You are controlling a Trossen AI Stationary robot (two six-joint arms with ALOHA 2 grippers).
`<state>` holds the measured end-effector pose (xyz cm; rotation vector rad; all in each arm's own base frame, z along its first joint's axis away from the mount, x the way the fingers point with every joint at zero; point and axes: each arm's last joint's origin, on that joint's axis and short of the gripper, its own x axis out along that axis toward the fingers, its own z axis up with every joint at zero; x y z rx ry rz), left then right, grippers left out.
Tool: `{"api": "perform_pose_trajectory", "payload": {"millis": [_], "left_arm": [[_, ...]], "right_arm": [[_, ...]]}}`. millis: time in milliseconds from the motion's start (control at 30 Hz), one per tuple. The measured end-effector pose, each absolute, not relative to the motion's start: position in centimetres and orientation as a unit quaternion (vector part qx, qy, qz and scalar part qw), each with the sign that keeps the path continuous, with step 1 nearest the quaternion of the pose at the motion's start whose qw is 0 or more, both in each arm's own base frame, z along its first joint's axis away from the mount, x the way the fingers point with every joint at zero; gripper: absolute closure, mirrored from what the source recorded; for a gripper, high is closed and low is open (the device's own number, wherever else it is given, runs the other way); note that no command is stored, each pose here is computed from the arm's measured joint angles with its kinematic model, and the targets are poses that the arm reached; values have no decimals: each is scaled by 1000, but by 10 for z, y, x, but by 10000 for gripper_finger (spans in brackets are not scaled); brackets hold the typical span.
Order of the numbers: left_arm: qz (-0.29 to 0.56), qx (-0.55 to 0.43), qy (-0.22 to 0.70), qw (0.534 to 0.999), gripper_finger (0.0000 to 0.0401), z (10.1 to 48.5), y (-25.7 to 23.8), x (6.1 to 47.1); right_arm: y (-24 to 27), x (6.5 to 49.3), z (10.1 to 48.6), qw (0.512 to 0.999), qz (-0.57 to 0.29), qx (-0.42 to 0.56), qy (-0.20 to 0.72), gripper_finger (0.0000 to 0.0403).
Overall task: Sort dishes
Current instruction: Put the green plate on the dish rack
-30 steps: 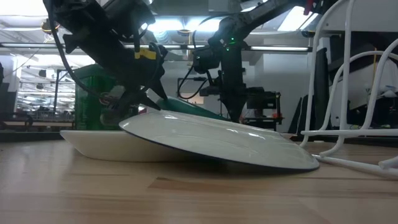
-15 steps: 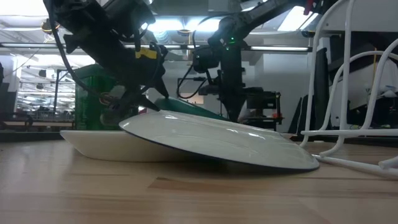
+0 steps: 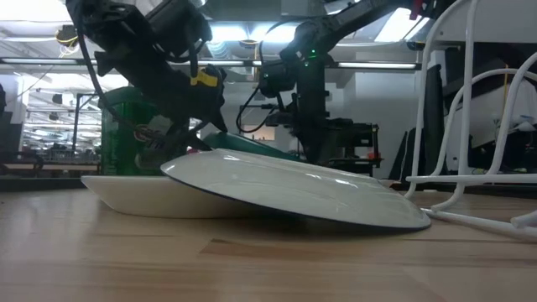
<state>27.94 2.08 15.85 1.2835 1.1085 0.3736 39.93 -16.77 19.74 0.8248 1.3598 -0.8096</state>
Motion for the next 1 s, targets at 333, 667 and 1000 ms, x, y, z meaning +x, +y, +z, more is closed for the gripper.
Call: {"api": "perform_pose_trajectory", "payload": {"millis": [333,667,1000], "left_arm": [[174,560,487,647,224,159,21,279],[227,548,467,656,243,164,14,282],[263,539,423,679,244,173,9,288]], "right_arm": [[-167,398,197,627,-340,356,603,391],[-166,396,196,624,-322,351,620,391],[-165,395,196,626,-291,348,634,391]]}}
